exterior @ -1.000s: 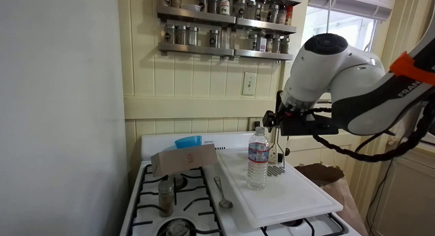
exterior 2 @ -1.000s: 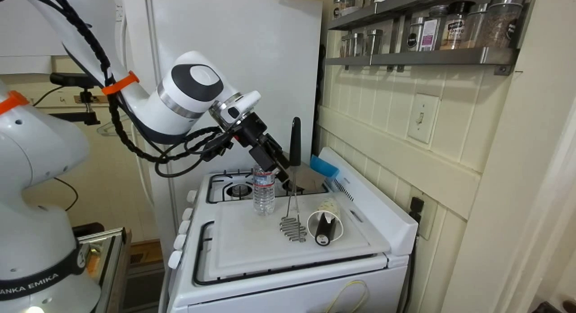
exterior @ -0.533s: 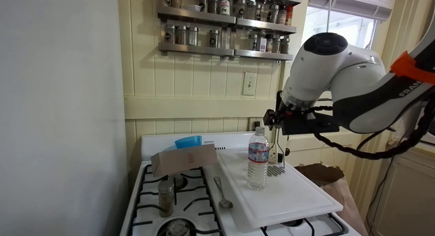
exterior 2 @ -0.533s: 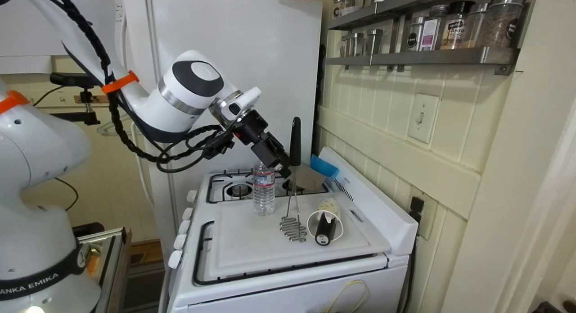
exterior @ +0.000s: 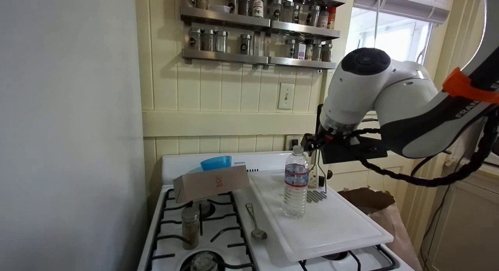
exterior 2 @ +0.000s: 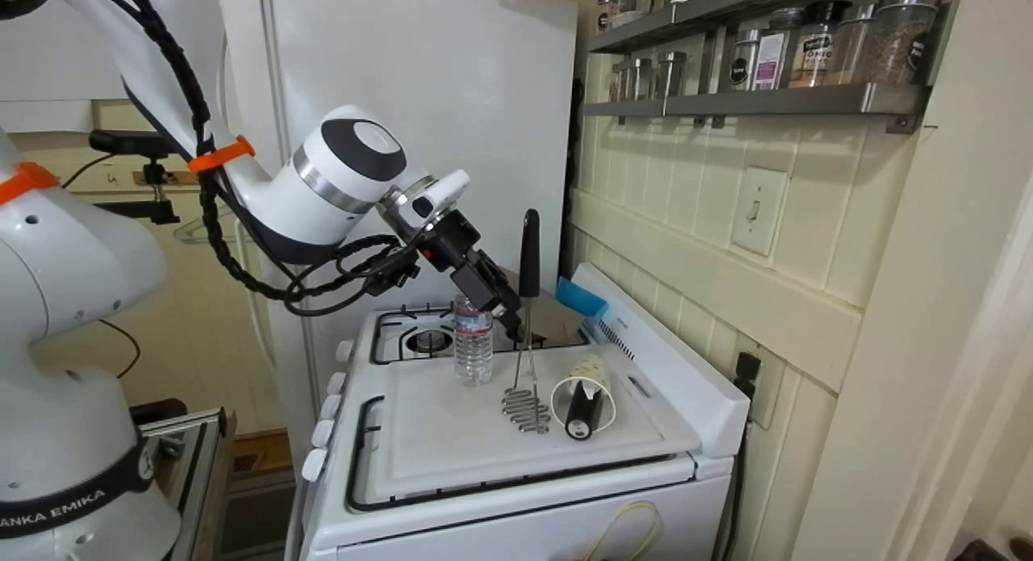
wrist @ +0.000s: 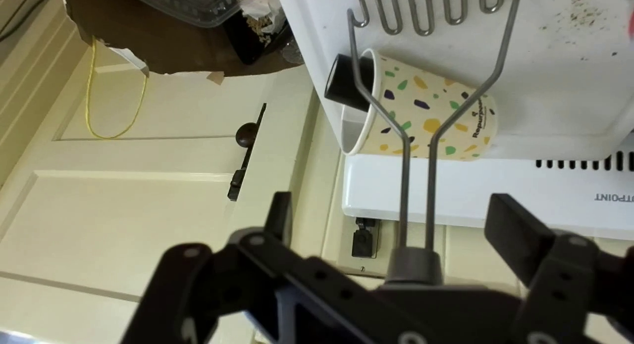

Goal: Lay the potato masher down

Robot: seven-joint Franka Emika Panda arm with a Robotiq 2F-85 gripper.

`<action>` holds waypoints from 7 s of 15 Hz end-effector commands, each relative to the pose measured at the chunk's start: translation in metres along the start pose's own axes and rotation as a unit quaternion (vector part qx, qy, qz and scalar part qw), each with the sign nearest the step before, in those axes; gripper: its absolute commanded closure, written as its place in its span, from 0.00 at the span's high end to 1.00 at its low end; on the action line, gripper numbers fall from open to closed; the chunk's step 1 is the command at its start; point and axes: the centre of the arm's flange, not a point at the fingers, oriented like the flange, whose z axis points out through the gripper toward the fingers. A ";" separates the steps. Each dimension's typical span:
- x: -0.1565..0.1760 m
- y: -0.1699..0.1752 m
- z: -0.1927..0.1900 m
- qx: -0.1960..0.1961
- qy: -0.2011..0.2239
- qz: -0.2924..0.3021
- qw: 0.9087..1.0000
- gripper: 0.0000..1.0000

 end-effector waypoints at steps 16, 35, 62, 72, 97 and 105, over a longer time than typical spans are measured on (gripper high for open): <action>-0.027 -0.022 0.052 0.041 -0.063 0.022 0.997 0.97; -0.020 -0.037 0.094 0.080 -0.104 0.071 0.989 0.20; 0.004 -0.035 0.025 -0.011 -0.012 0.047 0.999 0.01; 0.000 -0.028 0.012 -0.064 0.022 0.026 0.997 0.01; -0.035 -0.075 0.045 -0.170 0.004 -0.258 0.951 0.01; -0.021 -0.095 0.019 -0.214 0.085 -0.279 0.932 0.01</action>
